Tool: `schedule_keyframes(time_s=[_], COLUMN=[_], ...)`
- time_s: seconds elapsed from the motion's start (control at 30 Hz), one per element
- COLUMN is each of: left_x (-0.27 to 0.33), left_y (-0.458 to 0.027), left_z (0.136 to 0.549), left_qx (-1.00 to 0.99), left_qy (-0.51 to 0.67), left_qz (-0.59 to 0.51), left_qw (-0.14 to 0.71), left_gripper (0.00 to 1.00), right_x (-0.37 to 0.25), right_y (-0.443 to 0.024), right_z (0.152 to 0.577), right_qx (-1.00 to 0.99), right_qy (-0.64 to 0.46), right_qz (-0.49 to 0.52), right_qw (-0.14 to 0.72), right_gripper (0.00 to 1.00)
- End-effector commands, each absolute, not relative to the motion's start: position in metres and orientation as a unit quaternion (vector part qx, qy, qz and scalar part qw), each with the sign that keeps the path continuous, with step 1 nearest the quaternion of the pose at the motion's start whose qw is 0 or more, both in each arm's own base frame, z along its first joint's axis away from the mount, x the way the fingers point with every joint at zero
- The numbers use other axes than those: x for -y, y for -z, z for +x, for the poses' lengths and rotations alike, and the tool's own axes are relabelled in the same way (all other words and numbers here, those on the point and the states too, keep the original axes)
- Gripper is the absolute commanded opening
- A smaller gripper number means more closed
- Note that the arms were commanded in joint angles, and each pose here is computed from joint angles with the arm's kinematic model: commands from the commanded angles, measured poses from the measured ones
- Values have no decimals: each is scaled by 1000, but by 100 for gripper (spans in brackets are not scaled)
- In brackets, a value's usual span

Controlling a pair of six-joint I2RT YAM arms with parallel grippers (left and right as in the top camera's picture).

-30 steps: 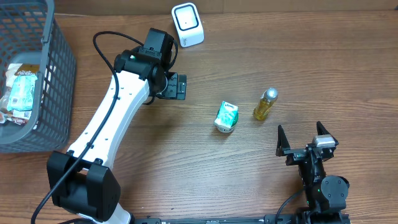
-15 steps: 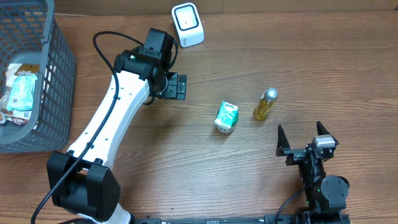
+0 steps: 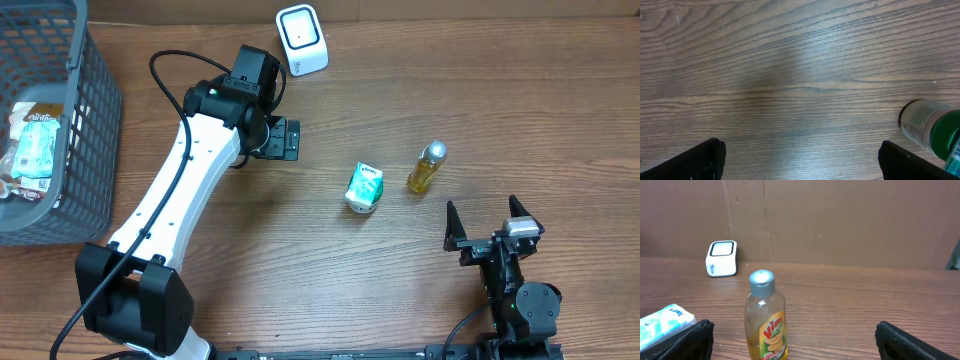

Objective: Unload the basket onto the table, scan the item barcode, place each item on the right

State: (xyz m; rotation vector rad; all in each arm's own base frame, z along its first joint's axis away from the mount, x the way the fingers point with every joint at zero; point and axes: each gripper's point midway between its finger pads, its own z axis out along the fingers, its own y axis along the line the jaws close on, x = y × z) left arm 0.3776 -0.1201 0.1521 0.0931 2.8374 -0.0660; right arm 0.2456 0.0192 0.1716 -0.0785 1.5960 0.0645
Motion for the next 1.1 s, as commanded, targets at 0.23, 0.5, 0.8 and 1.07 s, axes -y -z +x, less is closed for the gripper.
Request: schedule_keyframes(time_s=[0.23,0.5,0.8,1.07], left_x=[118,118,118,124], left_y=[-156,-156,-156,-164], left_z=[381,381,381,400], left_qx=[-986,-986,-986,-979], left_qy=[17,17,17,29], left_qz=[37,37,37,34], left_qw=[159,159,159,201], left_gripper=[100,100,100,100], right_x=[-21,-21,-21,-21], right_y=[-170,-170,-170,-170], right_z=[246,246,246,246], right_qx=[-714,-714,-714,-714], right_qy=[-31,-31,-31,-31], right_qz=[-38,-38,-38,-38], right_qw=[698,698,698,698], right_gripper=[100,100,100,100])
